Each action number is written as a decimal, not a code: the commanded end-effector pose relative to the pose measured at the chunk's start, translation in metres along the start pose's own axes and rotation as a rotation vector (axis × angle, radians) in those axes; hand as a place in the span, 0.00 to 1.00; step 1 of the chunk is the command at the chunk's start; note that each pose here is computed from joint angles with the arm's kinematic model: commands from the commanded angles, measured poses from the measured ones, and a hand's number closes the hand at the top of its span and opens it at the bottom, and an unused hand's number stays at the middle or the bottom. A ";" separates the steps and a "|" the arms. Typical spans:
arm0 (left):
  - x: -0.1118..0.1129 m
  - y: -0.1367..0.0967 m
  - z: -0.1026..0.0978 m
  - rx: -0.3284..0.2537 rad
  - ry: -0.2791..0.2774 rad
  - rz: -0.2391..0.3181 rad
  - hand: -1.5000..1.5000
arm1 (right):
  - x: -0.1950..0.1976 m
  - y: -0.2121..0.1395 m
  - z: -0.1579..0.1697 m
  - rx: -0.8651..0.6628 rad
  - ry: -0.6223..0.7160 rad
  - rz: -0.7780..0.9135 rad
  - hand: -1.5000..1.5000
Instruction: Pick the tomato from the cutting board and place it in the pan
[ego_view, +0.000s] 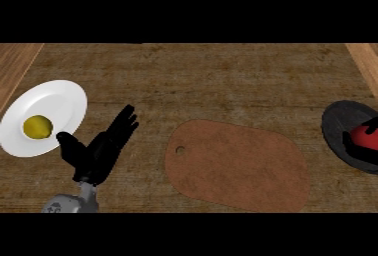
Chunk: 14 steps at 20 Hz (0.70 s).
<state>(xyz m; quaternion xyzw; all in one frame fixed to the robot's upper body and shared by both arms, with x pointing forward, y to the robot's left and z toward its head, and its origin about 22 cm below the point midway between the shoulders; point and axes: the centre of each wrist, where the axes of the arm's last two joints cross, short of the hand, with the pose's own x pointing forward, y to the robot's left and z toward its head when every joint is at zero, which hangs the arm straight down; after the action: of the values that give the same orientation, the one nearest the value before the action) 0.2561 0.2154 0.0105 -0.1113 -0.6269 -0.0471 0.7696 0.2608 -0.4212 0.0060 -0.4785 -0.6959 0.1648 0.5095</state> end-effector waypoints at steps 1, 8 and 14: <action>0.006 -0.004 0.010 0.008 -0.004 0.010 0.50 | -0.022 0.014 -0.022 -0.049 0.027 -0.037 1.00; 0.007 -0.012 -0.008 -0.020 0.008 -0.004 0.50 | -0.041 0.019 -0.041 -0.072 0.031 -0.017 1.00; 0.007 -0.021 -0.010 -0.047 -0.004 -0.002 0.50 | -0.058 -0.001 -0.038 0.176 0.210 0.177 0.00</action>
<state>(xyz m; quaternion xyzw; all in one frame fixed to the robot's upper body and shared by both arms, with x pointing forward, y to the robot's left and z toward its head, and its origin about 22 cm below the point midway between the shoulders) 0.2612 0.2012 0.0189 -0.1218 -0.6287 -0.0605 0.7656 0.2979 -0.4720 -0.0093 -0.5071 -0.6291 0.1739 0.5629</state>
